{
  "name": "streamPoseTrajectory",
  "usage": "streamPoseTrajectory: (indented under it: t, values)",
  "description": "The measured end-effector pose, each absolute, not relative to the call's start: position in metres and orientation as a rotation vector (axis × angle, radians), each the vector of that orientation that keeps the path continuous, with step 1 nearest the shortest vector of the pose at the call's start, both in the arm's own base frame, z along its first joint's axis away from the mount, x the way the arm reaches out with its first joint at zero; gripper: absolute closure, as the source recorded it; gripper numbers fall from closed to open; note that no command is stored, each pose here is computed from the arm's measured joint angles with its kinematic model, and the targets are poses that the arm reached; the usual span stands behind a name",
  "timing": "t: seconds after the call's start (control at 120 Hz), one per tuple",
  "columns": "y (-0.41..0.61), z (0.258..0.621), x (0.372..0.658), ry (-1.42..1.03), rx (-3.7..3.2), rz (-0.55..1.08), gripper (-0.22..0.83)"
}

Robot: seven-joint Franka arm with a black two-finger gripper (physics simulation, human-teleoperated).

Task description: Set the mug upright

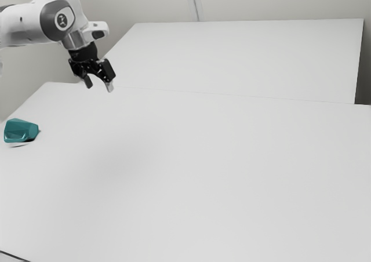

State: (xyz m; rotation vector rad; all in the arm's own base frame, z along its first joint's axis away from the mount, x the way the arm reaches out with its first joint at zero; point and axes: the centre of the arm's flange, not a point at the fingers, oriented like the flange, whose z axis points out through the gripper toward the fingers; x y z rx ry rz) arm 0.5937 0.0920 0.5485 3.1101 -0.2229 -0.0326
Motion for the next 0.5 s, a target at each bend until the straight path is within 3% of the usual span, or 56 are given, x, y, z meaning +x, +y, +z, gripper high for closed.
streamPoseTrajectory:
  t: [0.3, 0.5]
  values:
    - [0.138, 0.527, 0.595, -0.153, 3.143, 0.045, 0.0]
    - [0.295, 0.472, 0.555, 0.247, 3.06, 0.121, 0.0]
